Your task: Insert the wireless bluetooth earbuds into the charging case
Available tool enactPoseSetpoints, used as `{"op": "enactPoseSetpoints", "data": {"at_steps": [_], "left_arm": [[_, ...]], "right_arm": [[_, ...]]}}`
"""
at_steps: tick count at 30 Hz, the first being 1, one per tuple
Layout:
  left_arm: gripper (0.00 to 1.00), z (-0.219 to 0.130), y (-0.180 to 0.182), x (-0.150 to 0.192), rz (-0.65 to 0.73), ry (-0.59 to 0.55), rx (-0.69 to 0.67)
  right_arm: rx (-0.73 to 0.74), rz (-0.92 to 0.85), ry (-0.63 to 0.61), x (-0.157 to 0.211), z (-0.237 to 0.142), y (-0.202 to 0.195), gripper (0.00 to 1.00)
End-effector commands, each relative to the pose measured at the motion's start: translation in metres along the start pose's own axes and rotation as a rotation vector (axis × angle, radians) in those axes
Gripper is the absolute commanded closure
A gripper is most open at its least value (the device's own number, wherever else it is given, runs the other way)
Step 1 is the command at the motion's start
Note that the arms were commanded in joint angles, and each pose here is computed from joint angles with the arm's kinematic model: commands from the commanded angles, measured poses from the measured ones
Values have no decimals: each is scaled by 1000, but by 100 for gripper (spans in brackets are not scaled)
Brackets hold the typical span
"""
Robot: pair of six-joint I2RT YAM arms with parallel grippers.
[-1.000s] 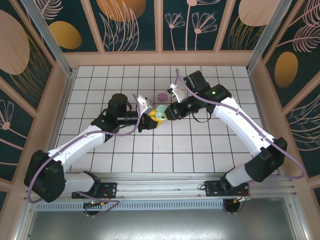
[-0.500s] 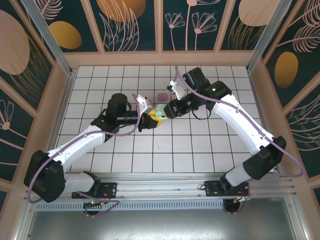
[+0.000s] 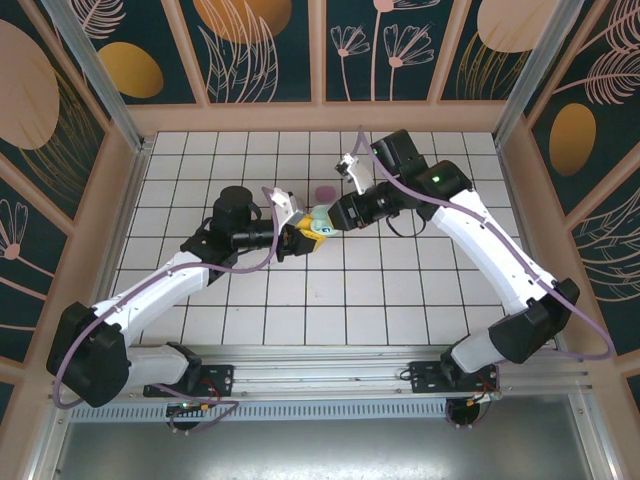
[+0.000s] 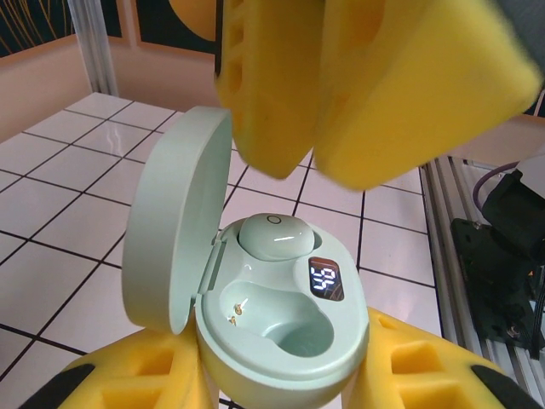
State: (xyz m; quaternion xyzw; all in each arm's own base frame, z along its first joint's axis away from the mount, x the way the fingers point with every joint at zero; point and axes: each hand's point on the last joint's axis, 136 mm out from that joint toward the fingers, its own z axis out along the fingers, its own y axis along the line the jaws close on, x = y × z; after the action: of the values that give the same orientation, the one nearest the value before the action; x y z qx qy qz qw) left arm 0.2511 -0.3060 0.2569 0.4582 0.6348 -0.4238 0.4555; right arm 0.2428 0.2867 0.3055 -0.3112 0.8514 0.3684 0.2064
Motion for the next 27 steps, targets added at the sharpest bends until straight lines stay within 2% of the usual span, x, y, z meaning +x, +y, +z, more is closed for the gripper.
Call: {"op": "enactPoseSetpoints", "data": {"at_steps": [1, 8, 15, 22, 27], "left_arm": [[78, -5, -3, -13, 32, -38, -8], [78, -8, -5, -14, 28, -44, -17], [78, -15, -10, -15, 39, -55, -29], [78, -22, -15, -20, 45, -58, -37], [78, -26, -17, -16, -2, -64, -47]], "right_arm": [[-63, -65, -126, -23, -28, 27, 64], [-77, -31, -228, -31, -49, 24, 64], [35, 230, -333, -31, -61, -58, 64], [47, 451, -267, -18, -11, -122, 70], [65, 464, -224, -31, 39, -144, 73]]}}
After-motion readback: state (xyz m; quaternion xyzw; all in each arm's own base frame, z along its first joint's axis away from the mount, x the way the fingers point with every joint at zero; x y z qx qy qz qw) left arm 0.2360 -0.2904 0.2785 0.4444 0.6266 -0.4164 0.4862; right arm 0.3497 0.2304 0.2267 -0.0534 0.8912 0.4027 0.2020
